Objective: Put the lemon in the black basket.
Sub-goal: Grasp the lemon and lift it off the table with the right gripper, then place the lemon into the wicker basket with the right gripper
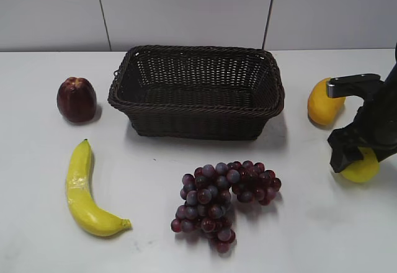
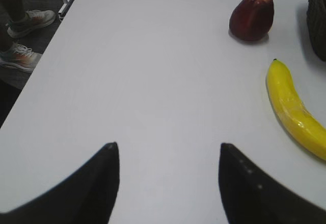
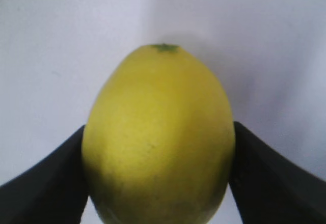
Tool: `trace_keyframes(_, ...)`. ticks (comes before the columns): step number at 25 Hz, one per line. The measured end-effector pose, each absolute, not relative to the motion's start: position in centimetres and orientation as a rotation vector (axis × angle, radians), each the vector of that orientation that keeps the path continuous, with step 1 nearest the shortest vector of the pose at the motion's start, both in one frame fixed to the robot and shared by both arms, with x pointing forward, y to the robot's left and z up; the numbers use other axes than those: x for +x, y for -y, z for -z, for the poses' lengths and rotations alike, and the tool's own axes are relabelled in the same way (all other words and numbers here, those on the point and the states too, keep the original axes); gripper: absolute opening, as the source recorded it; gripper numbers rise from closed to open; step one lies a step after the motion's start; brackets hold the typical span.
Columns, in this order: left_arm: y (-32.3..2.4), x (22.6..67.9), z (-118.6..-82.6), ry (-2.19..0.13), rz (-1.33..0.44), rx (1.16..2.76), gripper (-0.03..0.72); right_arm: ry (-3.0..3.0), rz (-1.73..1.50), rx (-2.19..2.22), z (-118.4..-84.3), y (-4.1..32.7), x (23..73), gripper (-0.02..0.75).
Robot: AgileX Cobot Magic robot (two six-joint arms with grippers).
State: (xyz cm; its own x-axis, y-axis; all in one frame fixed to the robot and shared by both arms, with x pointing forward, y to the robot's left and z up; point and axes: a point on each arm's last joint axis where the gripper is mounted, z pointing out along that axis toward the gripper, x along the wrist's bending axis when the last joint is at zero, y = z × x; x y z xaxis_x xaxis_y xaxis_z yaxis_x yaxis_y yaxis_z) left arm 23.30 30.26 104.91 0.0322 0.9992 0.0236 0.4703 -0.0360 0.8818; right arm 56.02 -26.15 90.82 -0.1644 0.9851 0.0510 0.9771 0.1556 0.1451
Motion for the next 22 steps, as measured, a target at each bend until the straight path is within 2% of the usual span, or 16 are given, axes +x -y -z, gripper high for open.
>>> trace_keyframes(6,-30.3,23.3,-104.9,-1.525,-0.940,1.597,0.456,-2.394,-0.163,2.022,-91.9,26.0,56.4,0.558)
trace_keyframes(10,-30.3,23.3,-104.9,-1.525,-0.940,1.597,0.456,-2.429,-0.136,2.038,-94.1,25.8,57.4,0.558)
trace_keyframes(13,-30.3,23.3,-104.9,-1.525,-0.940,1.597,0.456,-2.413,-0.234,2.062,-96.8,25.2,59.1,0.558)
trace_keyframes(17,-30.3,23.3,-104.9,-1.525,-0.940,1.597,0.456,-2.360,-0.524,2.007,-101.8,23.5,61.9,0.557)
trace_keyframes(22,-30.3,23.3,-104.9,-1.525,-0.940,1.597,0.456,-2.330,-0.771,1.736,-107.5,18.9,64.2,0.557)
